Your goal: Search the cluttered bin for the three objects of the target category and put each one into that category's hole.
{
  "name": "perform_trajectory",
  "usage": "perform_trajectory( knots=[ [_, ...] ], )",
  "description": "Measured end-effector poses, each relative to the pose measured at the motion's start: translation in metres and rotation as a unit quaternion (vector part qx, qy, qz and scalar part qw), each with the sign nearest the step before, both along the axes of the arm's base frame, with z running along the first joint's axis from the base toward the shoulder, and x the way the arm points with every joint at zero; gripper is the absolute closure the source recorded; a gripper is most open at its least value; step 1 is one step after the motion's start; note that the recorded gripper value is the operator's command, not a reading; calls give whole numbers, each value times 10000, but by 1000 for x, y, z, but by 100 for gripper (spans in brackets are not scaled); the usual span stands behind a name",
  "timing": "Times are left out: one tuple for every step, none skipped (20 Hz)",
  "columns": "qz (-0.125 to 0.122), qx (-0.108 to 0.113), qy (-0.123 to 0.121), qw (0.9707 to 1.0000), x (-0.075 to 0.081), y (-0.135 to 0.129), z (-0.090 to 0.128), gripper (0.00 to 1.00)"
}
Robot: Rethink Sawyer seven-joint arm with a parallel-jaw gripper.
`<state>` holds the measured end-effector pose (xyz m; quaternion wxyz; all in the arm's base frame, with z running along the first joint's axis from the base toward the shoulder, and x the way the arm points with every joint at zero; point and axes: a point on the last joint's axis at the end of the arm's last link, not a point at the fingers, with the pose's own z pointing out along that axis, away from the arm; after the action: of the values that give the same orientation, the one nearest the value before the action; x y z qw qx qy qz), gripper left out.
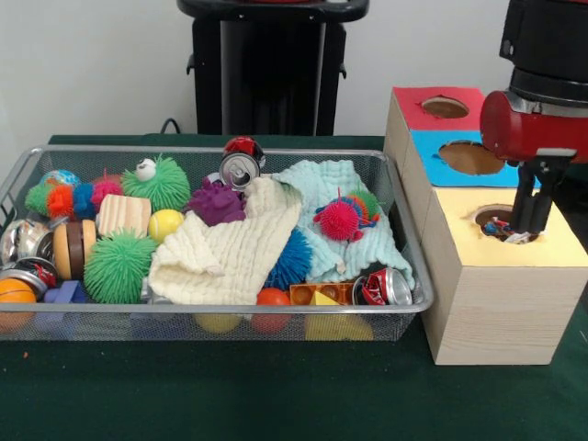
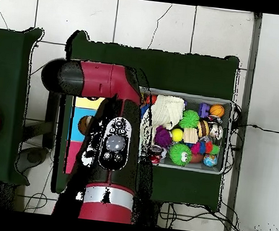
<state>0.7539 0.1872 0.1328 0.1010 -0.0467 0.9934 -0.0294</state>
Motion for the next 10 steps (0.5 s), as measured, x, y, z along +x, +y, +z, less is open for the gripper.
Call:
perform_trajectory(
  knots=[
    [-39,69,0,10000,1,2,1,100],
    [-80,145,0,9999,3,4,2,100],
    [-100,181,5,9998,3,6,2,100],
    [-118,208,24,9997,3,7,2,100],
    [-131,229,48,9996,3,7,2,100],
    [-145,247,84,9996,3,8,2,100],
    [-179,286,286,9990,-1,9,-1,100],
    [-188,295,417,9985,-4,9,-3,100],
    [-191,299,539,9979,-6,10,-5,100],
    [-192,300,867,9956,-12,11,-10,100]
  ],
)
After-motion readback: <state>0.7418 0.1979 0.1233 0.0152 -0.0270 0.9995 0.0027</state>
